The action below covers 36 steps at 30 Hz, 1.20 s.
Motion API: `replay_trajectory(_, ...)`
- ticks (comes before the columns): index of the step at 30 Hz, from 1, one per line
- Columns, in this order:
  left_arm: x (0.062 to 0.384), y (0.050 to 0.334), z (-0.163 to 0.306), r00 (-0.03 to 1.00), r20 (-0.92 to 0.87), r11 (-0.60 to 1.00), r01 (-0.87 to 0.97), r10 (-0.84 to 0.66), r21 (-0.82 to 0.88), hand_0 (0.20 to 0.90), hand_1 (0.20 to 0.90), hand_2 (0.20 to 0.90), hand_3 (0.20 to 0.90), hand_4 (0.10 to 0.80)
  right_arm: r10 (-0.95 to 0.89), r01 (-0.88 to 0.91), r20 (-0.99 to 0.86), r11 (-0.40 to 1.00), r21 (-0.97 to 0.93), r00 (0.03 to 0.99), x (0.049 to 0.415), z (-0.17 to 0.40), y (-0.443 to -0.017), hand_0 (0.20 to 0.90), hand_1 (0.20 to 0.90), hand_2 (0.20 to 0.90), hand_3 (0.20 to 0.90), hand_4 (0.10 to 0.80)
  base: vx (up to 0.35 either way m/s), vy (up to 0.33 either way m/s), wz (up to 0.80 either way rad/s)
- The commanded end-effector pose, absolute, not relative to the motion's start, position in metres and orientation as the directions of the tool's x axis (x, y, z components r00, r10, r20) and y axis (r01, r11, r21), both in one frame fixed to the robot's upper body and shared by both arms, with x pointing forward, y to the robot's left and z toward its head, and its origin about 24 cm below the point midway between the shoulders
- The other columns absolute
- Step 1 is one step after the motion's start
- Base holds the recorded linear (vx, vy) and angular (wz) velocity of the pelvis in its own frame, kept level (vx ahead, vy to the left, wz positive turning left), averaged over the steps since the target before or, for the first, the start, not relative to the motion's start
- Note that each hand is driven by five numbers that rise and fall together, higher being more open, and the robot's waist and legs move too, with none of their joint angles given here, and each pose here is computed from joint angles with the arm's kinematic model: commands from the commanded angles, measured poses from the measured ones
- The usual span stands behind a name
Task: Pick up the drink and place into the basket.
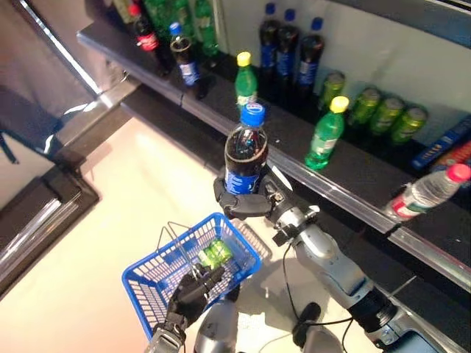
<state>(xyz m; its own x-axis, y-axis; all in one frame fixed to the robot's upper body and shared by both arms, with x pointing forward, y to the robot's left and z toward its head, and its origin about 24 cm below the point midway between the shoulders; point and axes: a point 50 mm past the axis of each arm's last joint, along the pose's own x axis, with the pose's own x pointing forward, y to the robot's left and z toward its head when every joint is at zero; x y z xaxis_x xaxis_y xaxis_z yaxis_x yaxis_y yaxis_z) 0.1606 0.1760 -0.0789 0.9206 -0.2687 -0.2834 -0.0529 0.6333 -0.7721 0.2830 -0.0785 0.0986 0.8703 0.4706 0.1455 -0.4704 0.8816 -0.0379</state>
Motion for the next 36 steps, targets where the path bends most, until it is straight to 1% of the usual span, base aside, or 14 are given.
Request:
replay_trajectory(1, 0.188, 0.161, -0.001, 0.845, 0.182, 0.533, 0.469, -0.504, -0.704, 0.300, 0.300, 0.300, 0.200, 0.100, 0.481, -0.550, 0.516, 0.835, -0.024, 0.709, 0.284, 0.185, -0.042, 0.300, 0.300, 0.300, 0.200, 0.100, -0.022, 0.010, 0.32)
replay_trajectory(8, 0.197, 0.158, 0.048, 0.740, 0.342, 0.480, 0.649, -0.580, -0.591, 0.300, 0.300, 0.300, 0.200, 0.100, 0.455, -0.480, 0.451, 0.875, -0.066, 0.768, 0.294, 0.169, -0.044, 0.300, 0.300, 0.300, 0.200, 0.100, 0.024, 0.007, 0.23)
replay_trajectory(13, 0.200, 0.159, 0.075, 0.681, 0.417, 0.443, 0.719, -0.602, -0.535, 0.300, 0.300, 0.300, 0.200, 0.100, 0.425, -0.437, 0.380, 0.898, -0.058, 0.822, 0.298, 0.146, -0.047, 0.300, 0.300, 0.300, 0.200, 0.100, 0.048, -0.053, 0.20)
replay_trajectory(15, 0.199, 0.157, 0.085, 0.641, 0.444, 0.407, 0.755, -0.626, -0.515, 0.300, 0.300, 0.300, 0.200, 0.100, 0.405, -0.414, 0.351, 0.909, -0.054, 0.844, 0.301, 0.136, -0.048, 0.300, 0.300, 0.300, 0.200, 0.100, 0.041, -0.097, 0.13)
replay_trajectory(17, 0.197, 0.151, 0.097, 0.567, 0.487, 0.345, 0.810, -0.664, -0.474, 0.300, 0.300, 0.300, 0.200, 0.100, 0.382, -0.392, 0.320, 0.919, -0.037, 0.867, 0.305, 0.126, -0.047, 0.300, 0.300, 0.300, 0.200, 0.100, 0.011, -0.112, 0.23)
replay_trajectory(20, 0.199, 0.144, 0.108, 0.492, 0.526, 0.273, 0.855, -0.693, -0.440, 0.300, 0.300, 0.300, 0.200, 0.100, 0.366, -0.381, 0.307, 0.925, -0.011, 0.879, 0.312, 0.125, -0.042, 0.300, 0.300, 0.300, 0.200, 0.100, -0.006, -0.074, 0.11)
replay_trajectory(23, 0.199, 0.138, 0.114, 0.453, 0.541, 0.226, 0.872, -0.709, -0.435, 0.300, 0.300, 0.300, 0.200, 0.100, 0.365, -0.388, 0.311, 0.922, 0.011, 0.877, 0.313, 0.128, -0.036, 0.300, 0.300, 0.300, 0.200, 0.100, 0.007, -0.044, 0.20)
replay_trajectory(28, 0.199, 0.133, 0.118, 0.405, 0.546, 0.198, 0.895, -0.733, -0.399, 0.300, 0.300, 0.300, 0.200, 0.100, 0.378, -0.397, 0.272, 0.917, 0.020, 0.885, 0.315, 0.123, -0.025, 0.300, 0.300, 0.300, 0.200, 0.100, 0.026, -0.018, 0.06)
replay_trajectory(31, 0.198, 0.129, 0.124, 0.366, 0.566, 0.167, 0.913, -0.738, -0.372, 0.300, 0.300, 0.300, 0.200, 0.100, 0.374, -0.385, 0.135, 0.921, 0.066, 0.917, 0.316, 0.098, -0.022, 0.300, 0.300, 0.300, 0.200, 0.100, 0.012, -0.003, 0.07)
replay_trajectory(36, 0.197, 0.128, 0.136, 0.310, 0.593, 0.132, 0.937, -0.744, -0.324, 0.300, 0.300, 0.300, 0.200, 0.100, 0.385, -0.385, 0.002, 0.923, -0.011, 0.923, 0.317, 0.073, -0.017, 0.300, 0.300, 0.300, 0.200, 0.100, -0.014, -0.017, 0.06)
